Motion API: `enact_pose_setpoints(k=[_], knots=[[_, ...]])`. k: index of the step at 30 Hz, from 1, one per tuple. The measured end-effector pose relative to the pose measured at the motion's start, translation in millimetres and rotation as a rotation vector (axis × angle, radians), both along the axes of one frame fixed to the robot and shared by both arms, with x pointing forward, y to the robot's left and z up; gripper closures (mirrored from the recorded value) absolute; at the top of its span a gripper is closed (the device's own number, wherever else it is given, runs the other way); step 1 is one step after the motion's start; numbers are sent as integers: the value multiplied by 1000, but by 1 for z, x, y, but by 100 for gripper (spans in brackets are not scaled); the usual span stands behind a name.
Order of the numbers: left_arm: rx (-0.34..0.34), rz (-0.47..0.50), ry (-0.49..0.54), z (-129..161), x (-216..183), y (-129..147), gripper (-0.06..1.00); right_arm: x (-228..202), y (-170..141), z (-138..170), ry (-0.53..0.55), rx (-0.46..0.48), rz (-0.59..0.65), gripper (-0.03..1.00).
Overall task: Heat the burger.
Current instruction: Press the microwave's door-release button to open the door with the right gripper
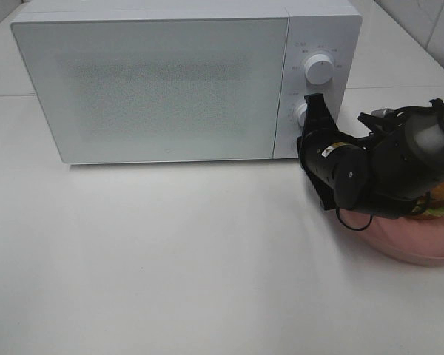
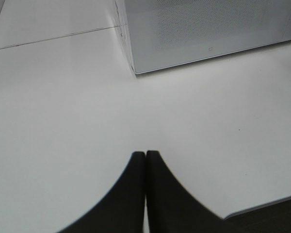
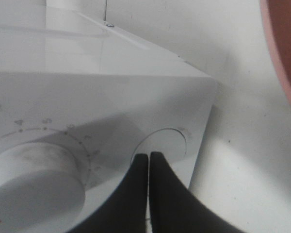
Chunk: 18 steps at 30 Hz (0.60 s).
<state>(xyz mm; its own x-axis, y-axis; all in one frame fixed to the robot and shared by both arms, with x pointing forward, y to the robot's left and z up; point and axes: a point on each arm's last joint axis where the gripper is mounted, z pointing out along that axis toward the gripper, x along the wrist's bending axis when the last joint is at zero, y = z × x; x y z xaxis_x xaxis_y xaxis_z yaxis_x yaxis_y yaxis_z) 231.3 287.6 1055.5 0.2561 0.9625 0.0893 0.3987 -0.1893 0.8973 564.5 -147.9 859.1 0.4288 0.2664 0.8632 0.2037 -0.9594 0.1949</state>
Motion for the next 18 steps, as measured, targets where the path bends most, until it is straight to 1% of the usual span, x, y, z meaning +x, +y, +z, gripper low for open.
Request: enact_pose_setpoints(k=[8, 13, 18], knots=[[0, 0, 0, 0, 0, 0, 94, 9, 4, -10, 8, -8, -12, 96], [0, 0, 0, 0, 0, 0, 94, 11, 3, -12, 12, 4, -49, 96], [0, 0, 0, 0, 0, 0, 94, 14, 4, -11, 21, 2, -61, 96]])
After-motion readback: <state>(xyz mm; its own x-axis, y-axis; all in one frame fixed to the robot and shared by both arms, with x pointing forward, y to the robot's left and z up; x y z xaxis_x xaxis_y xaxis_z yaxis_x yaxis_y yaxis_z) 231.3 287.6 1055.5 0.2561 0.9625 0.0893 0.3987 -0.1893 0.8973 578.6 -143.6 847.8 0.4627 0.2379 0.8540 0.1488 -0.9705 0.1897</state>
